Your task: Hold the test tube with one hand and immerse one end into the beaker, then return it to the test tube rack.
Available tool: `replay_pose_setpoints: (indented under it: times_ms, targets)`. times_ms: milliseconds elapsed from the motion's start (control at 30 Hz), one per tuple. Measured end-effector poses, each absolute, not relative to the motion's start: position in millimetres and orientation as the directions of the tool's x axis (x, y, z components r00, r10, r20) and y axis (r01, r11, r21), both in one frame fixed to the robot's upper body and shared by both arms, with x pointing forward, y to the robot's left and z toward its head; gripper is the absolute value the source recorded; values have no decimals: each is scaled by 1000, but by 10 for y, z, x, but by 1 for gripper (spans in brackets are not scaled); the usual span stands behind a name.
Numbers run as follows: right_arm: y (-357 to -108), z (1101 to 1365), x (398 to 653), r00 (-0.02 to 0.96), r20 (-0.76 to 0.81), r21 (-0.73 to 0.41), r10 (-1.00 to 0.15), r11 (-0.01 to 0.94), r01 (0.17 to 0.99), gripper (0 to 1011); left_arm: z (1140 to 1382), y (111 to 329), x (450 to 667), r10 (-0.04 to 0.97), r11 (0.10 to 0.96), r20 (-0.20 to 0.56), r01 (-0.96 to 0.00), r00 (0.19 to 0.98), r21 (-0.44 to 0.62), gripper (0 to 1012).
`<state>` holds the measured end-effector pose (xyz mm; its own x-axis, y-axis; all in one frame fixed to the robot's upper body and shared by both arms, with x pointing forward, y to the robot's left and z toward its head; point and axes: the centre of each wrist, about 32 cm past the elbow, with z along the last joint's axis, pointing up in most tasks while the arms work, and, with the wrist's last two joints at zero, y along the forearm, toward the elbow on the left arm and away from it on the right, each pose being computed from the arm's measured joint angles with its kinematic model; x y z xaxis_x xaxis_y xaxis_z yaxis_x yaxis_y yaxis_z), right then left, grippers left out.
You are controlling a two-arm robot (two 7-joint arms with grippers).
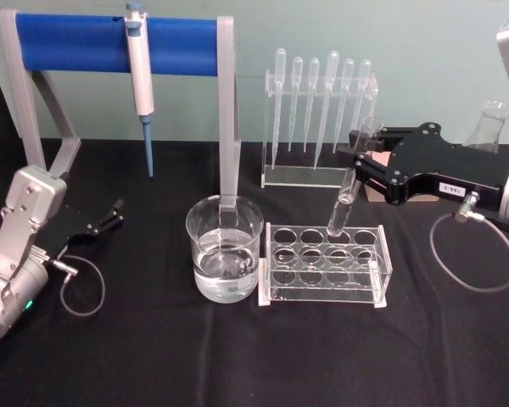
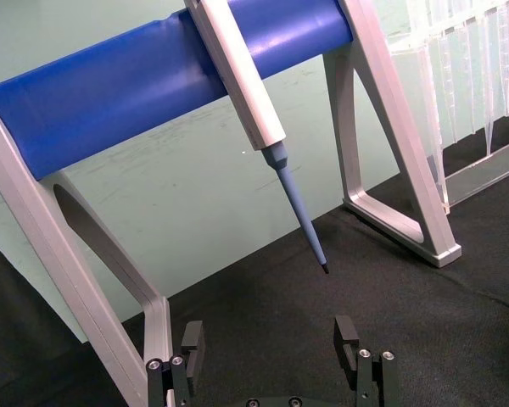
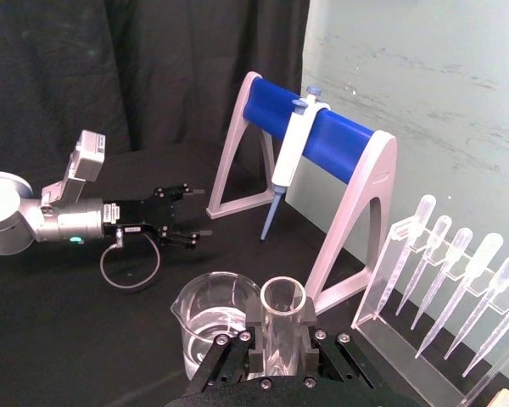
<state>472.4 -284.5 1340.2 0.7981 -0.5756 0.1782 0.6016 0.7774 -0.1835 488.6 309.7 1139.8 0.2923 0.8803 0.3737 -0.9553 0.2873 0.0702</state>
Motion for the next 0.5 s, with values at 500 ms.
replay_pose_setpoints:
  times_ms: [500]
  targets:
    - [-2845, 13402, 4724, 798, 178, -183, -576, 777, 602, 241, 11398, 3097, 4886, 880, 287, 374, -955, 292, 70, 1000]
